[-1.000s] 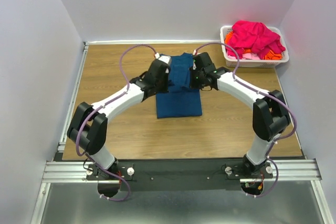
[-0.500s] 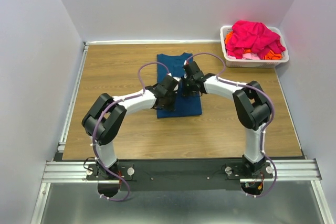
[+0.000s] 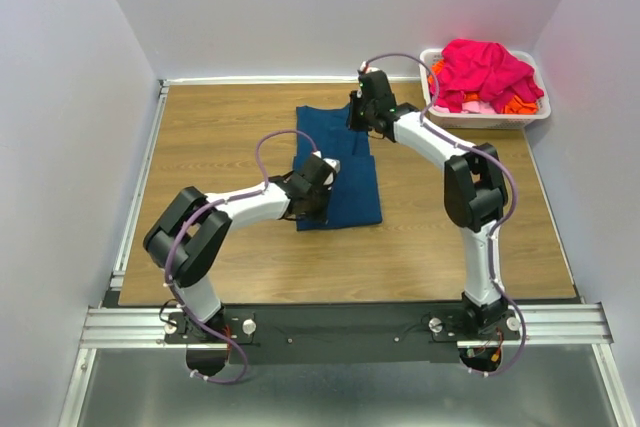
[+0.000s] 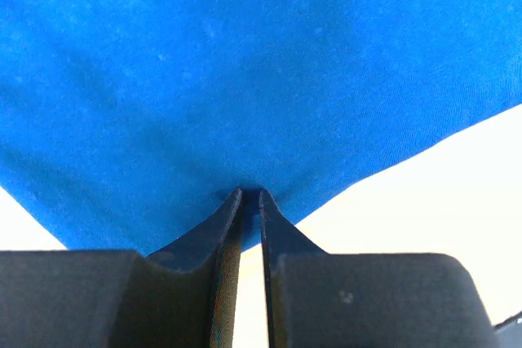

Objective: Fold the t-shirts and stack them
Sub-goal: Fold the tshirt

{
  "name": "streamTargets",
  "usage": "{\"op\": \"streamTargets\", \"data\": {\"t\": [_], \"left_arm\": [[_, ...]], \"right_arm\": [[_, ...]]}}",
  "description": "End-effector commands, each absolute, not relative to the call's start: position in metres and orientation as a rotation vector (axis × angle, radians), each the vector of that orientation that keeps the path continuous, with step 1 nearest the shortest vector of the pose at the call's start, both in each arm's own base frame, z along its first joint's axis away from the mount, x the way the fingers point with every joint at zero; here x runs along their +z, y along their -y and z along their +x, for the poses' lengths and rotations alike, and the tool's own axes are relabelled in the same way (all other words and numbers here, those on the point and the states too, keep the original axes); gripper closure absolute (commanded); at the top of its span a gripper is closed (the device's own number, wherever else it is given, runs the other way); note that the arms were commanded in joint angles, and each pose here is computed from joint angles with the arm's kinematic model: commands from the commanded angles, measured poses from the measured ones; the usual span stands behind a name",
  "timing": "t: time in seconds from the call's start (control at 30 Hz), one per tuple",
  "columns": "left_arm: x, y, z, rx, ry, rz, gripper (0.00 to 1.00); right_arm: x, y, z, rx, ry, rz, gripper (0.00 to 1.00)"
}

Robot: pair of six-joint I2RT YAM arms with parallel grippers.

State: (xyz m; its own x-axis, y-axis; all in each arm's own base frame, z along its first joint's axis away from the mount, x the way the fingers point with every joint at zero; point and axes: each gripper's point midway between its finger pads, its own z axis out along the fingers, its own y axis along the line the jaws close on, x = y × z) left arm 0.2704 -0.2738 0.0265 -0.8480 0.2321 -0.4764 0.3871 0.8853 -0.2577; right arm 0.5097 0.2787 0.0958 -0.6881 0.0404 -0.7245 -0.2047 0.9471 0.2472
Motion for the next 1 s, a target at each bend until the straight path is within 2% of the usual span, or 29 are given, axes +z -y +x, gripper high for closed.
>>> {"op": "streamTargets", "data": {"t": [0.0, 0.13, 0.2, 0.23, 0.33, 0.4, 0.43, 0.6, 0.83, 0.97], "left_arm": [[0.03, 0.266, 0.246, -0.509, -2.65, 0.455, 0.79], [0.071, 0.271, 0.255, -0.576, -2.528, 0.372, 0.75], [0.091, 0.273, 0.263, -0.61, -2.456, 0.323, 0.68], [0.11, 0.274, 0.266, -0.649, -2.386, 0.3, 0.65], [0.127, 0.267, 0.265, -0.749, -2.331, 0.222, 0.65], [0.134, 0.266, 0.268, -0.834, -2.279, 0.189, 0.65], [0.124, 0.258, 0.264, -0.886, -2.299, 0.153, 0.65], [0.097, 0.26, 0.261, -1.015, -2.334, 0.134, 0.67], [0.034, 0.252, 0.239, -1.043, -2.56, 0.088, 0.78], [0.038, 0.239, 0.243, -1.02, -2.538, 0.039, 0.78]], "right_arm": [[0.125, -0.294, 0.518, 0.48, -2.225, -0.213, 0.73], [0.117, -0.296, 0.474, 0.608, -2.3, -0.248, 0.67], [0.133, -0.296, 0.454, 0.685, -2.293, -0.246, 0.67], [0.112, -0.289, 0.434, 0.705, -2.353, -0.24, 0.66], [0.14, -0.293, 0.395, 0.924, -2.296, -0.252, 0.65], [0.125, -0.294, 0.355, 1.102, -2.32, -0.243, 0.65], [0.139, -0.295, 0.345, 1.176, -2.266, -0.255, 0.65], [0.098, -0.288, 0.278, 1.505, -2.279, -0.147, 0.64], [0.022, -0.242, 0.251, 1.688, -2.44, 0.244, 0.66], [0.018, -0.226, 0.254, 1.679, -2.42, 0.326, 0.66]]}}
